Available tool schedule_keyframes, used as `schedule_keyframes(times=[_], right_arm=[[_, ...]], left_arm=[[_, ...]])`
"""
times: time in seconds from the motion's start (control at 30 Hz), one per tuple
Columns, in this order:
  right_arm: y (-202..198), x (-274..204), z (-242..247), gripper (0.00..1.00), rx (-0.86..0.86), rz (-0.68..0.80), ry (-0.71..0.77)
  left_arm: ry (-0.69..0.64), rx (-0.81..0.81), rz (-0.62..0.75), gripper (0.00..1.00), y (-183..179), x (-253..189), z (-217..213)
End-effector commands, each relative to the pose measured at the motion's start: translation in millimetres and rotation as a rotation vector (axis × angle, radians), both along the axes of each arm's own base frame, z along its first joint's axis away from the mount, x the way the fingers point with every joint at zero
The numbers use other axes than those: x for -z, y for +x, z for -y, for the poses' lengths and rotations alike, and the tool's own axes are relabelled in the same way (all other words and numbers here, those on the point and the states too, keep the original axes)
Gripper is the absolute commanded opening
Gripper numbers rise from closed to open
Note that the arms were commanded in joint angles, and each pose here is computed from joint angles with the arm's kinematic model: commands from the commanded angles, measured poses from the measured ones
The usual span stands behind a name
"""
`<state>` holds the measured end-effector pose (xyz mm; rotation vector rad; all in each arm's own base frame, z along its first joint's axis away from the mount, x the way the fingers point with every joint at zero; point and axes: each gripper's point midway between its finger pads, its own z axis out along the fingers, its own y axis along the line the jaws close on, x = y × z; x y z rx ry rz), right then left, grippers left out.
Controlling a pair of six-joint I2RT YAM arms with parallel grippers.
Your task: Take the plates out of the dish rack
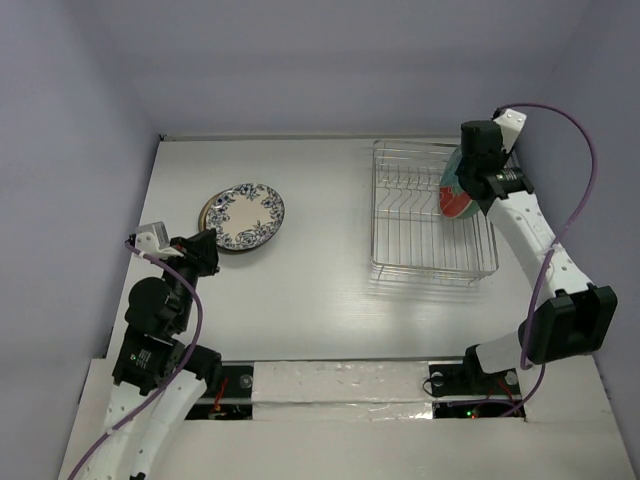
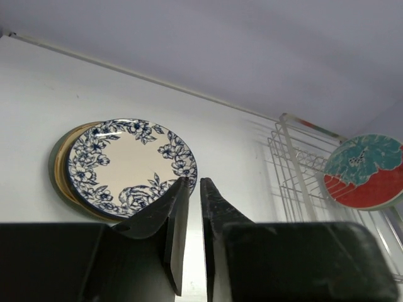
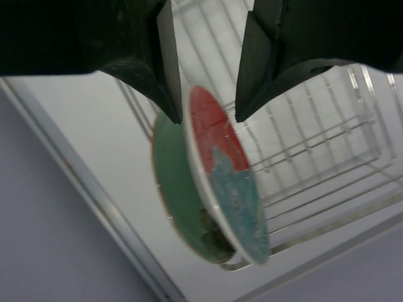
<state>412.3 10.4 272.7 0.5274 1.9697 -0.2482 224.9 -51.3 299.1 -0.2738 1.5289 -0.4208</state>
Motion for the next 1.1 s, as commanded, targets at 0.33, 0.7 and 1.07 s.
schedule_keyframes(times=[0.33,0.7,1.07], right_arm=[[21.5,31.4,69.0,0.5,0.076,-0.197,-0.131],[38.7,14.2,79.1,0.05,0.096,-0.165,-0.182],[3.4,-96.4,52.6,0.0,0.038,0.051,-0.19]], left_arm=[[-0.015,0.033,0.053,0.28,-4.7,-13.0,5.9],[-0.016,0.033,0.054,0.3,-4.4,-13.4,6.0],[-0.014,0.033,0.041,0.31,-1.6,-10.3,7.2]])
